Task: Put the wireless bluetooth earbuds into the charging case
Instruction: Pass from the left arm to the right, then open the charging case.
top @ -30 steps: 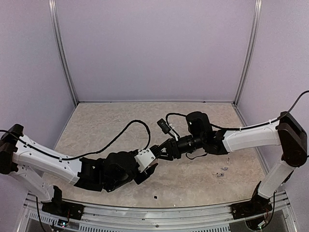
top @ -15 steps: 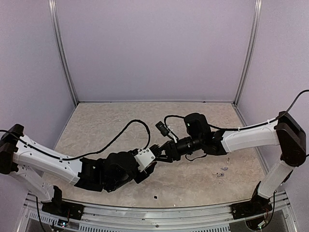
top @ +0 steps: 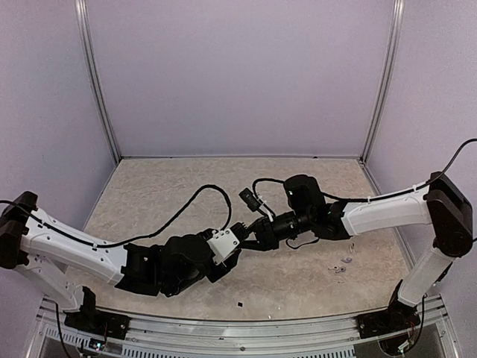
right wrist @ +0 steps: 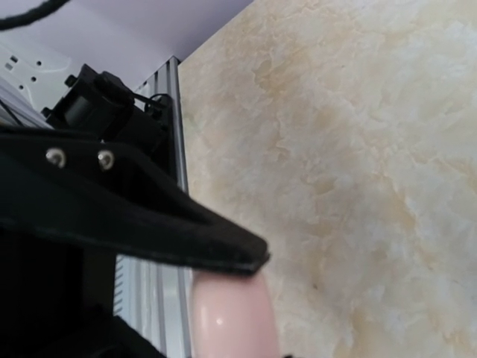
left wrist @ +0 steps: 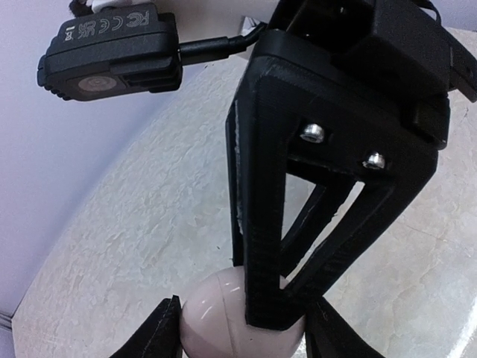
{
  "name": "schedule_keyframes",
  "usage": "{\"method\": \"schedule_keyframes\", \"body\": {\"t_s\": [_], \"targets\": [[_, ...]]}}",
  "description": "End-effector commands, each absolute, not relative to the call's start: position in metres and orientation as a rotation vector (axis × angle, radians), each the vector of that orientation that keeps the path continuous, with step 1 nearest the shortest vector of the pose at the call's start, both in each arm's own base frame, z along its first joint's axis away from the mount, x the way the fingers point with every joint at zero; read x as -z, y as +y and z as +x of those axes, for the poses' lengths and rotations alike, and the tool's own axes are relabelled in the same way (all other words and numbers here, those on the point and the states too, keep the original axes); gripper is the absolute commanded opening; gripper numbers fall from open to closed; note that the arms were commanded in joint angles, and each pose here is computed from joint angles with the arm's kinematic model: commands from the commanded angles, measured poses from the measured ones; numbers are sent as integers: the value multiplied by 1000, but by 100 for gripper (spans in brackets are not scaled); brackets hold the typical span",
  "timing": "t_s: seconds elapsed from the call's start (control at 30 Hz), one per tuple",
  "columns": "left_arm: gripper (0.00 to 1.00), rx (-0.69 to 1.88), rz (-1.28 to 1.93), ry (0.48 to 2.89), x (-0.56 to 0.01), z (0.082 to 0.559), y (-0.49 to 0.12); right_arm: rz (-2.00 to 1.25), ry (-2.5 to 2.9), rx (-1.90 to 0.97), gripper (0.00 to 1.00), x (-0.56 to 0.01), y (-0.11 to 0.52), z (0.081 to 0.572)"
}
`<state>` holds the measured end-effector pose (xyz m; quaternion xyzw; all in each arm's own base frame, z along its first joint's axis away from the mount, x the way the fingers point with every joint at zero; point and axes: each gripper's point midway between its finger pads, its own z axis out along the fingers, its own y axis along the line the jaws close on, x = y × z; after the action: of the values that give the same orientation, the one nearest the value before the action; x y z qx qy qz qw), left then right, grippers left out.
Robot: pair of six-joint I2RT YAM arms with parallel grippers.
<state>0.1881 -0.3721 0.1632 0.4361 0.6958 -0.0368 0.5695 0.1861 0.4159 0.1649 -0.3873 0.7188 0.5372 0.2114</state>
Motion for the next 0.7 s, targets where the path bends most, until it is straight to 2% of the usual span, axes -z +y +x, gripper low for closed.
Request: {"method": "schedule_keyframes", "body": {"t_s": [0.0, 0.17, 0.33, 0.67], "targets": [[59, 192, 951, 1616, -182, 183, -375, -1087, 1976, -1451, 21, -172, 411, 187], [65, 408, 920, 1591, -202, 170, -362, -1100, 1864, -1409, 17, -193, 402, 196], [65, 684, 826, 1582, -229, 171, -347, -1160, 1720, -1396, 13, -214, 396, 187], [62, 888, 817, 1538, -252, 169, -354, -1193, 1592, -1353, 4, -236, 389, 182]]}}
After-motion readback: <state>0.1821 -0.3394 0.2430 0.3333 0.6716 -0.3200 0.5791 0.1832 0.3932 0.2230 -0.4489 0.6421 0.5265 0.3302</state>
